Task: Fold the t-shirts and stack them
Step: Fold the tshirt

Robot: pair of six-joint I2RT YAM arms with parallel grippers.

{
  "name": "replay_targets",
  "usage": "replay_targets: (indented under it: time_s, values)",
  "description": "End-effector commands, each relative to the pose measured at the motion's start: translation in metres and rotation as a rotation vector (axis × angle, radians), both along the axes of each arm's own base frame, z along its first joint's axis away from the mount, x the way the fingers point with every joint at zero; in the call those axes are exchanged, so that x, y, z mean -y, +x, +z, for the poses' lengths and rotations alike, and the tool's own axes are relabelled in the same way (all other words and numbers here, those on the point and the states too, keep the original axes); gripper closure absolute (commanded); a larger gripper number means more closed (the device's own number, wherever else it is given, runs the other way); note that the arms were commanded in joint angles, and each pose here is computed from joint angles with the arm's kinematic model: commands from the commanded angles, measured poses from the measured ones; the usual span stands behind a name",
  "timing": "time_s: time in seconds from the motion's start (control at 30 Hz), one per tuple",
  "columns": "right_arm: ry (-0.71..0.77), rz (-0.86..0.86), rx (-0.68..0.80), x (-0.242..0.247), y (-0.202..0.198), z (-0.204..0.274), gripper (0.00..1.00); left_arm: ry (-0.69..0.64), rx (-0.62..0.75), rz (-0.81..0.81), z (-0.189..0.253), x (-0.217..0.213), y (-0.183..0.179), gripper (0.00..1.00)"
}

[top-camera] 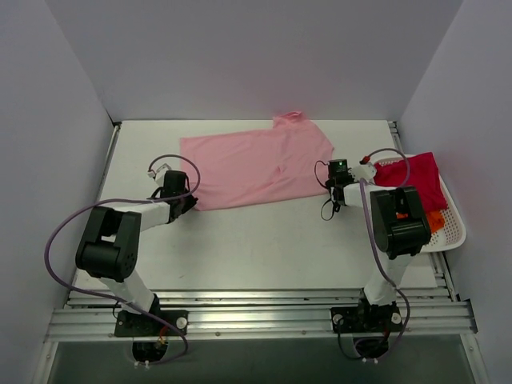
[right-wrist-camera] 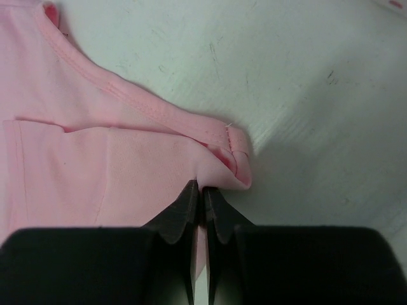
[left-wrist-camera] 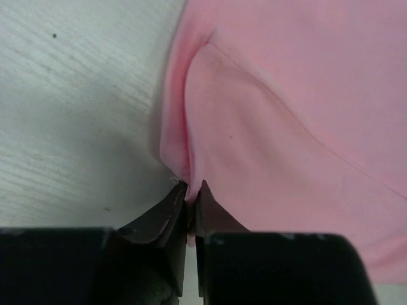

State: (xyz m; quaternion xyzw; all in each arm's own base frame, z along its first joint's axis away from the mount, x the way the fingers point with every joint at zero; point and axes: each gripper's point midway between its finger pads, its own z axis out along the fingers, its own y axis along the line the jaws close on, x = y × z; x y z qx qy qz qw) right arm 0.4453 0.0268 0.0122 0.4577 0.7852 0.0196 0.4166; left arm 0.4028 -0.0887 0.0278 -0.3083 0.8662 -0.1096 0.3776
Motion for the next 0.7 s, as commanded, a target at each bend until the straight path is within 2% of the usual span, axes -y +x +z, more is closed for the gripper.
replay_targets:
  time_s: [0.0,0.07,0.1,0.3,0.53,0.6,0.67]
  values:
    - [0.01,0.025,-0.089,-0.003,-0.02,-0.024,1.0,0.002,0.034,-0.004,0.009,0.002,0.017,0.88]
    - [0.021,0.024,-0.085,-0.004,-0.028,-0.023,1.0,0.007,0.029,-0.011,0.008,0.002,0.019,0.97]
    - [0.025,0.025,-0.083,-0.005,-0.031,-0.022,1.0,0.009,0.026,-0.01,0.009,0.002,0.019,0.98]
    - [0.032,0.012,-0.08,-0.002,-0.065,-0.007,1.0,0.004,0.056,0.01,0.025,-0.004,0.003,0.98]
    - [0.022,0.021,-0.073,0.002,-0.113,0.017,1.0,0.0,0.039,0.035,0.026,-0.015,-0.039,0.98]
    - [0.024,0.036,-0.104,0.001,-0.133,0.012,1.0,-0.01,0.061,0.037,0.036,-0.017,-0.048,0.98]
    - [0.036,0.042,-0.072,0.0,-0.142,0.023,1.0,-0.022,0.089,0.045,0.045,-0.019,-0.06,0.98]
